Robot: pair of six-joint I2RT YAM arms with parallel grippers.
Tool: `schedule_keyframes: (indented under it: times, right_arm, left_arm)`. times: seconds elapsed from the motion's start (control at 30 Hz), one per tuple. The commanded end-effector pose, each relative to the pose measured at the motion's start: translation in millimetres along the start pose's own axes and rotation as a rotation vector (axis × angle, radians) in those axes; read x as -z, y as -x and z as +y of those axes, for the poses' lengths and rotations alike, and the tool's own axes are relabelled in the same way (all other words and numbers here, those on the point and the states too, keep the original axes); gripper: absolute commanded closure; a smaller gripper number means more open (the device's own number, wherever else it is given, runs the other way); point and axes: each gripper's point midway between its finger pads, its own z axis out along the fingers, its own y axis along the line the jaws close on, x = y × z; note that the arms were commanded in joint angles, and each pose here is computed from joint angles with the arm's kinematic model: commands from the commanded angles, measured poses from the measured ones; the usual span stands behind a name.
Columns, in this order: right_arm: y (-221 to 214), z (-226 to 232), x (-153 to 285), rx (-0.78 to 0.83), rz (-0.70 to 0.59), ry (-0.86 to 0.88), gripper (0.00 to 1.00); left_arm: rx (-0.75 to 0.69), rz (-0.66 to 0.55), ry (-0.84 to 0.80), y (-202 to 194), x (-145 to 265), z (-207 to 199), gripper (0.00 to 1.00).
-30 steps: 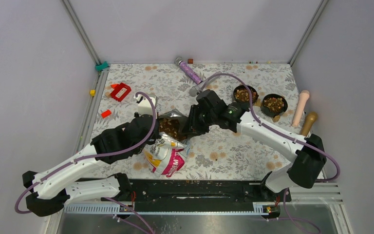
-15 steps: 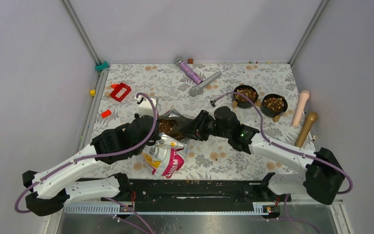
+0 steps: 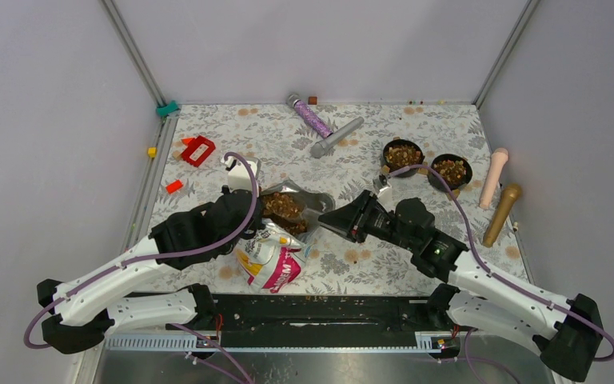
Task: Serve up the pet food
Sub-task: Collect the pet food from the pet food bag.
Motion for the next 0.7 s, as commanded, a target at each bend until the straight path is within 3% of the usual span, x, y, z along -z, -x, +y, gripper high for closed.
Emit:
schedule_keyframes:
  times: [0.0, 0.67]
  right_arm:
    - [15, 31, 14, -0.017, -0.097, 0.142, 1.0]
    - [-5, 45, 34, -0.013, 0.026, 0.279, 1.0]
  left_arm:
    - [0.146, -0.128, -0.117, 42, 12, -26, 1.0]
    - [0.145, -0.12, -0.124, 40, 11, -29, 1.0]
